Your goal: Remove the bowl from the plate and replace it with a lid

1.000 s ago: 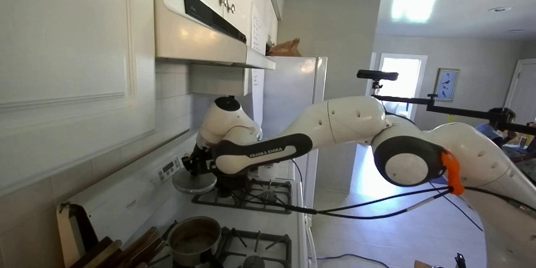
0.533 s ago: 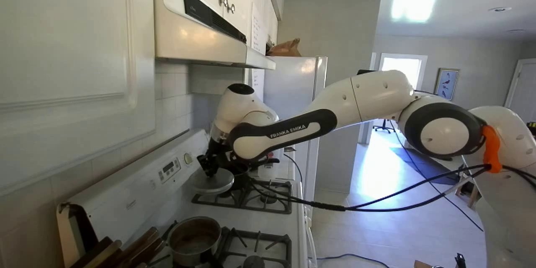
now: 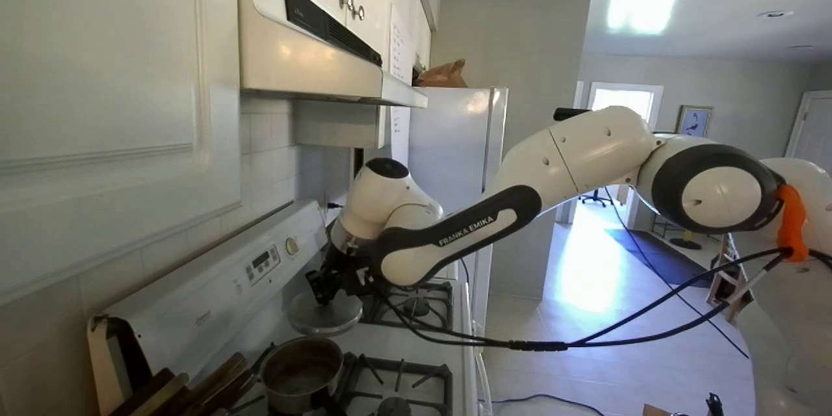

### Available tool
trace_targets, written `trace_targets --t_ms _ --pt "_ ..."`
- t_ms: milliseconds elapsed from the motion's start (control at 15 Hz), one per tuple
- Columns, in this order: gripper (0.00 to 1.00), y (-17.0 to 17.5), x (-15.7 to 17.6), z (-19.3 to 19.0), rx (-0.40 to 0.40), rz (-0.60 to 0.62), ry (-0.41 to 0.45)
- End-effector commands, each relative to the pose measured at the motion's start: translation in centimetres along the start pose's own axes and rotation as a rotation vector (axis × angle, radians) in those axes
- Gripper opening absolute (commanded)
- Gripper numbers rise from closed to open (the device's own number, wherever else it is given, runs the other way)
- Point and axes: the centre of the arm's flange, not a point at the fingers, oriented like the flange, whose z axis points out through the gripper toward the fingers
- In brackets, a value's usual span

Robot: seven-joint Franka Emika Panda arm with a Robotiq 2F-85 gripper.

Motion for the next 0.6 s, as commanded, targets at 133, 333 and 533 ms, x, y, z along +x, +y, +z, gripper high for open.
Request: trace_targets --t_ms 133,333,533 --pt "0.06 -0.9 -4.5 0.7 0.006 0.009 0.077" --pt "0.06 -1.7 -5.2 1.1 0.009 0.002 0.094" --pt "0.06 -2.7 -5.7 1.3 0.010 -0.016 0.084"
